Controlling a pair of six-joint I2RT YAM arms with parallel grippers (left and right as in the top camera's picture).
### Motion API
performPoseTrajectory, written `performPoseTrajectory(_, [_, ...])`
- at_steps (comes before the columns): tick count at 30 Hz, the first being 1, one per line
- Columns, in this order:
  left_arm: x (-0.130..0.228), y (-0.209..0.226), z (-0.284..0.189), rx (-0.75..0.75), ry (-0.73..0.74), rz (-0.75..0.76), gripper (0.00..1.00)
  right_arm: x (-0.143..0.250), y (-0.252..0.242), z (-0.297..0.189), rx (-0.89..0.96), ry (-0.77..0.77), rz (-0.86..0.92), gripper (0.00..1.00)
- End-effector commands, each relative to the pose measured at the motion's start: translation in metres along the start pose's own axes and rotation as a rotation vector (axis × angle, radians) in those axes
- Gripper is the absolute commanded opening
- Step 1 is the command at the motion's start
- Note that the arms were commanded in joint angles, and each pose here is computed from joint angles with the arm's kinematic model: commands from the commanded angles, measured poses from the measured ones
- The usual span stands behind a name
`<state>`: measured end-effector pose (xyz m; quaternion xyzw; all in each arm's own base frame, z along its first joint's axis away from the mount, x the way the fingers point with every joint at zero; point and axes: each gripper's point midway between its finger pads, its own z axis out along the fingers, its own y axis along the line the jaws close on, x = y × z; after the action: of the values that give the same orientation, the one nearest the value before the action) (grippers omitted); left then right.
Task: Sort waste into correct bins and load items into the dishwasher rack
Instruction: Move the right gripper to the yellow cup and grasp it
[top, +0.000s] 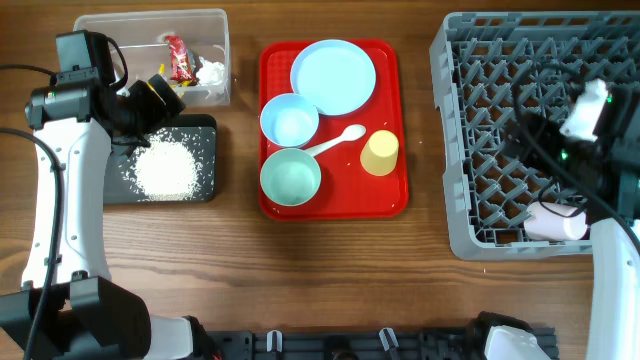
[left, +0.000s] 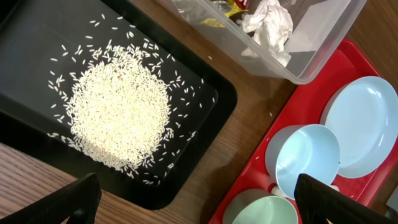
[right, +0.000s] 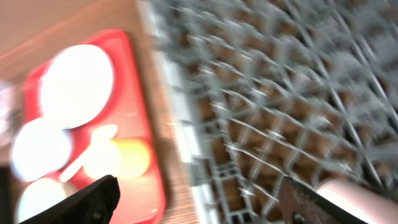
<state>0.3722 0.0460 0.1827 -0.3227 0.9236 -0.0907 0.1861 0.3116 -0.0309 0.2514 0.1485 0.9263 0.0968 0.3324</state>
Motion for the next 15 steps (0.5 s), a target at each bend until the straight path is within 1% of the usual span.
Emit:
performPoseTrajectory(1, [-0.002,-0.004,-0.004,0.012,-0.010,-0.005,1.00,-0.017,0.089,0.000,-0.161,0.006,-0.215,0.84])
performPoseTrajectory(2, [-0.001,-0.004,-0.004,0.012,-0.010,-0.005,1.00,-0.018,0.107,0.007,-0.168,0.019,-0.260,0.84])
performPoseTrajectory(3, [-0.001,-0.004,-0.004,0.012,-0.010,-0.005,1.00,-0.019,0.142,0.032,-0.164,0.066,-0.342,0.84])
performPoseTrajectory(5, [-0.001,-0.004,-0.004,0.012,-0.010,-0.005,1.00,-0.017,0.167,0.064,-0.134,0.137,-0.395,0.84])
performPoseTrajectory(7, [-0.001,-0.004,-0.004,0.012,-0.010,-0.005,1.00,-0.011,0.172,0.107,-0.073,0.247,-0.415,0.85])
performPoseTrajectory(9, [-0.001,-0.004,-0.004,0.012,-0.010,-0.005,1.00,0.011,0.167,0.149,-0.044,0.380,-0.429,0.85])
performPoseTrajectory(10, [-0.002,-0.004,-0.004,0.012,-0.010,-0.005,1.00,0.022,0.166,0.162,-0.049,0.429,-0.433,0.85])
performPoseTrajectory(12, [-0.001,-0.004,-0.004,0.012,-0.010,-0.005,1.00,0.040,0.165,0.177,-0.035,0.489,-0.452,0.85])
performPoseTrajectory(15, [-0.001,-0.004,-0.004,0.012,-0.010,-0.005,1.00,0.066,0.165,0.187,-0.009,0.567,-0.486,0.85])
